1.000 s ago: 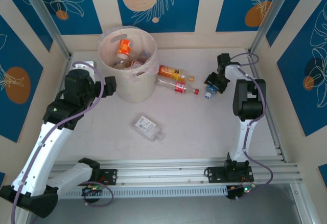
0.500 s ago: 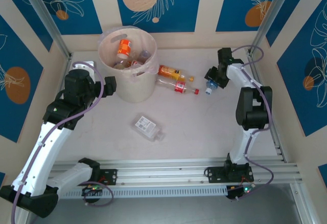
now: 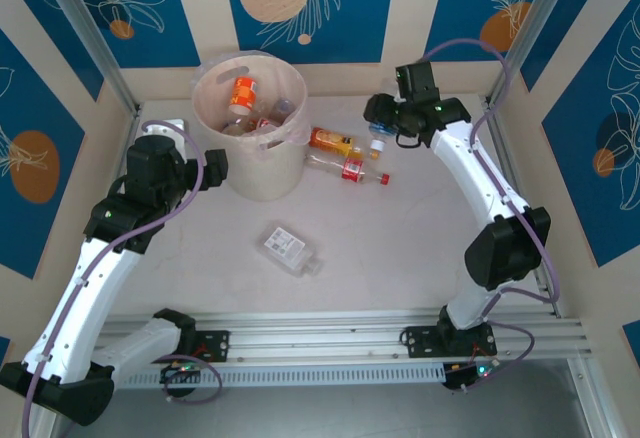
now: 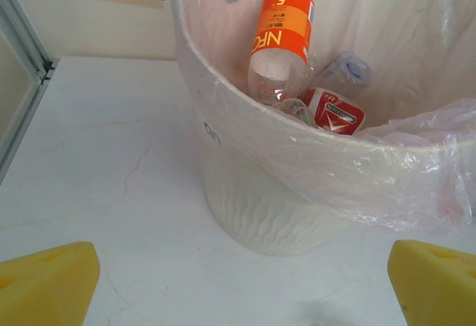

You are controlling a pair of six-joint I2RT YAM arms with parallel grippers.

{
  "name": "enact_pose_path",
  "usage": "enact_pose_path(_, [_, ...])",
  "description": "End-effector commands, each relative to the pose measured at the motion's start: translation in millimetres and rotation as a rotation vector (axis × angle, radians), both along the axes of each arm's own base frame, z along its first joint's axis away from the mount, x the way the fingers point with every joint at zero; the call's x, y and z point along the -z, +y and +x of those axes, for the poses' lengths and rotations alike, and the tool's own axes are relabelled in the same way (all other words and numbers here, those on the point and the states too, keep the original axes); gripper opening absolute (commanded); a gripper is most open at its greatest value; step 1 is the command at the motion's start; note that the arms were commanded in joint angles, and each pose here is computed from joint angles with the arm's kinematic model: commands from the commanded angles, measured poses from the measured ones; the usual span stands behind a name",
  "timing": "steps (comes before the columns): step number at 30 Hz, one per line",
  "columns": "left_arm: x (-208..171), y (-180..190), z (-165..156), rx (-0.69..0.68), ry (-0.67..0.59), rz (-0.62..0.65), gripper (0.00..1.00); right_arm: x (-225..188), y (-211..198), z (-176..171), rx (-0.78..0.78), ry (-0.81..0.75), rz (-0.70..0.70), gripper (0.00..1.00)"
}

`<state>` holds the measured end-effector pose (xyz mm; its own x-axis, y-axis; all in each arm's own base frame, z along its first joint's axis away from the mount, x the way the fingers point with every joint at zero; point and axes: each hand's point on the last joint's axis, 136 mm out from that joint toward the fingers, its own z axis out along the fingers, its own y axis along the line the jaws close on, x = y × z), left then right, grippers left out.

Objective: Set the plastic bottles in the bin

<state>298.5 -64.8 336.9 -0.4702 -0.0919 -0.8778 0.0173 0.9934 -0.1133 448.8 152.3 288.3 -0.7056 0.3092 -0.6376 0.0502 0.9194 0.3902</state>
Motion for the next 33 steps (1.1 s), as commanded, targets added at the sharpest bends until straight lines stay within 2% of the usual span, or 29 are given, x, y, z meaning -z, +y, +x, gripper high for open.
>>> enact_pose_path(1, [-2.9,0.4,2.0,-0.006,-0.008,-0.011,1.00,-53.6,27.9,-3.7,-0.082,-0.123,0.021,0.60])
enact_pose_path(11, [-0.9,-2.9,3.6,0.004,-0.007,-0.022,1.00,-123.2,122.8,16.4,-0.296,-0.312,0.115,0.60])
enact_pose_path(17, [1.5,-1.7,4.1,0.001,-0.003,-0.011,1.00,-139.0,175.5,33.2,-0.412,-0.402,0.138,0.60])
enact_pose_path(25, [3.6,-0.5,5.6,-0.004,-0.005,0.001,0.99,-132.3,221.6,42.3,-0.513,-0.478,0.168,0.60])
enact_pose_path(33, [4.0,-0.1,4.1,-0.003,-0.007,0.000,1.00,-85.3,241.1,55.8,-0.544,-0.430,0.101,0.61])
